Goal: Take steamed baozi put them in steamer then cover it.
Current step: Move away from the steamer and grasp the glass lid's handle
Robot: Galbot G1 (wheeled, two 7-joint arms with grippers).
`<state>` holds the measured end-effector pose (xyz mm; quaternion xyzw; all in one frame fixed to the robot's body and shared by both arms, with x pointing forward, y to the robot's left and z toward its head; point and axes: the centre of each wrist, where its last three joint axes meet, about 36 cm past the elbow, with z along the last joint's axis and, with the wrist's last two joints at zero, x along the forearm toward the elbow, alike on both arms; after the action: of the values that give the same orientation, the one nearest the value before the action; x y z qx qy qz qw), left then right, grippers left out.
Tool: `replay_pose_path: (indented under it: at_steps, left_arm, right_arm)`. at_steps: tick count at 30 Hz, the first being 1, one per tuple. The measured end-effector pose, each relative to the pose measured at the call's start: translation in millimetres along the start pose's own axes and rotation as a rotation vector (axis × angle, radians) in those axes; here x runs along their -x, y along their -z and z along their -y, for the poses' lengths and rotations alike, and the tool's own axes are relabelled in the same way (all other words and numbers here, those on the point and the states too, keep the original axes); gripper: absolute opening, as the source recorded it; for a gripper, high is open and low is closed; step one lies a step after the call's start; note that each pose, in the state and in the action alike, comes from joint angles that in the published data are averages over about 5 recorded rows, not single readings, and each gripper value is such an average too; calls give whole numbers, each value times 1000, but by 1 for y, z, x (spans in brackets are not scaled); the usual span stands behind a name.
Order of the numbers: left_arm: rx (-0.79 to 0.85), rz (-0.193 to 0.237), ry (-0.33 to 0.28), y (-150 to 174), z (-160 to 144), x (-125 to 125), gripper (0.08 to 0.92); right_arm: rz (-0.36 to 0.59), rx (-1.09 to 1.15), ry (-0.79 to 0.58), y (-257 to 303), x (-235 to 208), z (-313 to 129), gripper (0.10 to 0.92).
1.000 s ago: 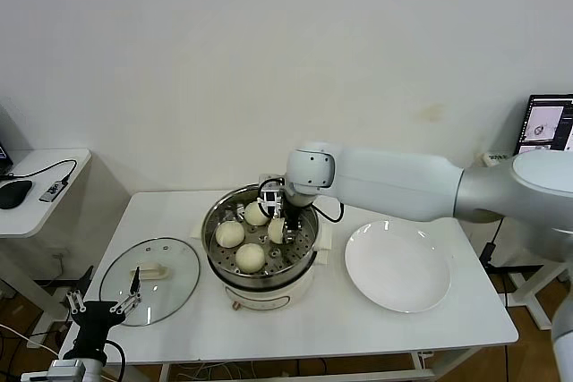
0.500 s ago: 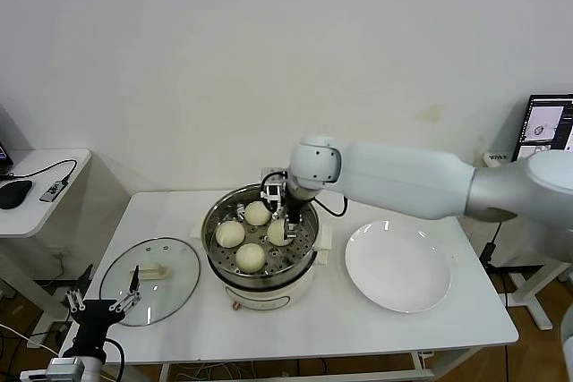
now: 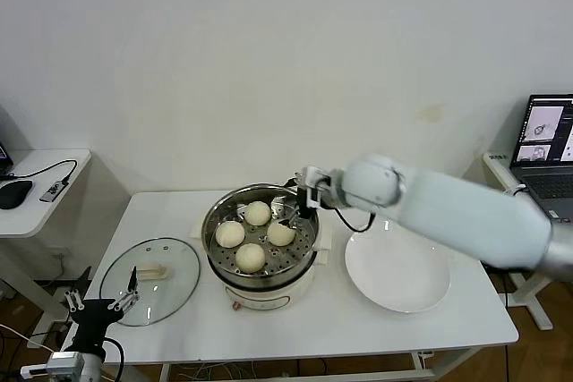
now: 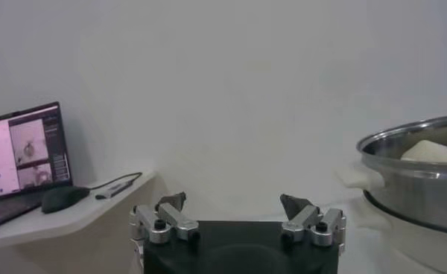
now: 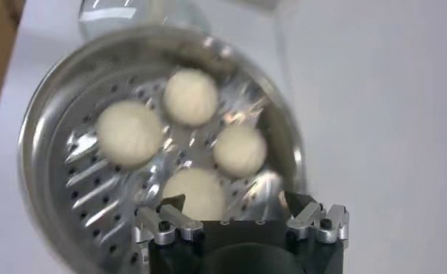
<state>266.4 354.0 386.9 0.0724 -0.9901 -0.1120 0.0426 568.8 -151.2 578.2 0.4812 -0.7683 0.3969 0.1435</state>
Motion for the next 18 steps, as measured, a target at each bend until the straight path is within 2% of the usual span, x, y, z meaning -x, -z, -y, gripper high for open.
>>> replay_pose_path:
  at_steps: [10, 14, 18]
  left_arm:
    - [2, -64, 7, 1, 11, -2, 823]
    - [55, -61, 31, -3, 11, 1, 823]
    - [171, -40, 59, -11, 5, 3, 823]
  right_arm:
    - [320, 151, -297, -86, -13, -55, 823]
    - [415, 214, -408, -115, -19, -81, 823]
    - [474, 309, -517, -144, -30, -110, 823]
